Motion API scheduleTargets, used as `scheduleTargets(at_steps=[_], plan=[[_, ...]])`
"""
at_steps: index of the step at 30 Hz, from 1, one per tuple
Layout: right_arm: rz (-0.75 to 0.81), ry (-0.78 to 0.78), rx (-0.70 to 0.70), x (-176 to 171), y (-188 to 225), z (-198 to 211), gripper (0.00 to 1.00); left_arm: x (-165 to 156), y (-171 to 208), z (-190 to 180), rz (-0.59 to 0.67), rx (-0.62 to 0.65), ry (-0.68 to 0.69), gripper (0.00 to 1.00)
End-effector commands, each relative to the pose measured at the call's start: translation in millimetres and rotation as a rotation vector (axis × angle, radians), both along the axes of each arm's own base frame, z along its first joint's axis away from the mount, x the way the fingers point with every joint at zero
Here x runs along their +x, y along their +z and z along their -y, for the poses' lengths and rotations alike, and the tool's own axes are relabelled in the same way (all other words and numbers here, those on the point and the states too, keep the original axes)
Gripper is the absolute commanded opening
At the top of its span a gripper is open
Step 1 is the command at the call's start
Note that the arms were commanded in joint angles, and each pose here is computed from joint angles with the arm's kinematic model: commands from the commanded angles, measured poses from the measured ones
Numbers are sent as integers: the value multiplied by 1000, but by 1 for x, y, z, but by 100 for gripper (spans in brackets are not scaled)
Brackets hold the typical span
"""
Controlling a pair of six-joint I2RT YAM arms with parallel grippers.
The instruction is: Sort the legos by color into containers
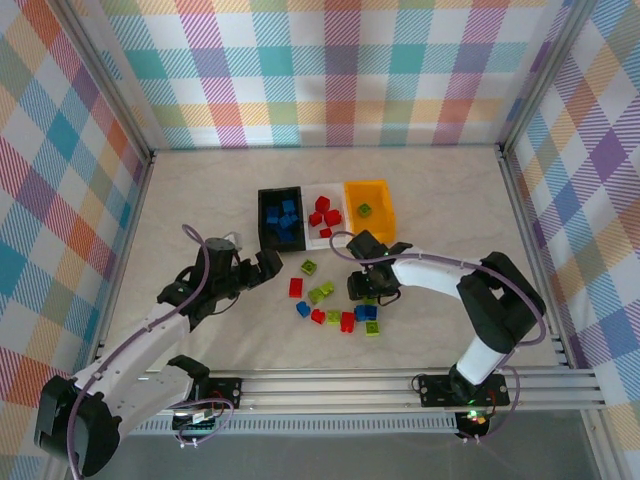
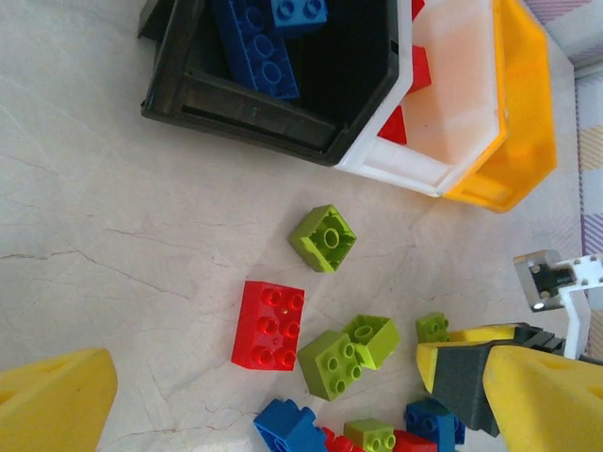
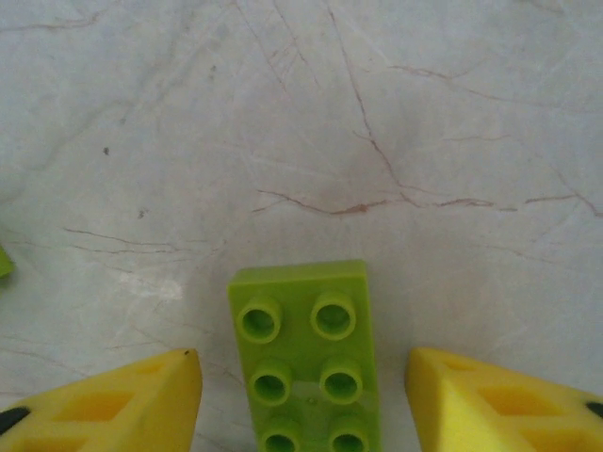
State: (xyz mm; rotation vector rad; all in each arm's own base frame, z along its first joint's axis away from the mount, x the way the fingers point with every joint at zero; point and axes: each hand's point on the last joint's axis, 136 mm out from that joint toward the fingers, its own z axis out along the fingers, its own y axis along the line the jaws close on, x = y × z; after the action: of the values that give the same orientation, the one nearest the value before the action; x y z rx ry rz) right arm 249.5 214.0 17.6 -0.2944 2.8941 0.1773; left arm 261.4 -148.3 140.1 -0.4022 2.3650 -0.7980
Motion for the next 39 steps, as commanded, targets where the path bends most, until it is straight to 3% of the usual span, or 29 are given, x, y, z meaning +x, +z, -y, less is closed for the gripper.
scheduleTargets(at_steps=[1,6,11,19,22,32,37,39], plan=[[19,30,-109,3,-7,7,52,-1,-2,-4,6,9,18,100],[8,32,-93,1,-10,4,39,-2,-7,-4,-14,18,12,100],[99,41,-40,17,18,-5,33,-2,-8,-2,-21,9,7,100],[315,-8,80,82,115,-4,31,-1,-10,5,-26,-12,-31,99],[347,-37,94,113,131,-3,31,-1,-14,9,-45,-14,-49,97],[355,-164,44,211,112,7,33,-1,-28,17,-101,-20,-80,95],[304,-201,20,231,89,12,38,-2,-31,19,-123,-11,-97,94],[295,-207,37,232,88,11,45,-3,-34,20,-131,-8,-103,94]])
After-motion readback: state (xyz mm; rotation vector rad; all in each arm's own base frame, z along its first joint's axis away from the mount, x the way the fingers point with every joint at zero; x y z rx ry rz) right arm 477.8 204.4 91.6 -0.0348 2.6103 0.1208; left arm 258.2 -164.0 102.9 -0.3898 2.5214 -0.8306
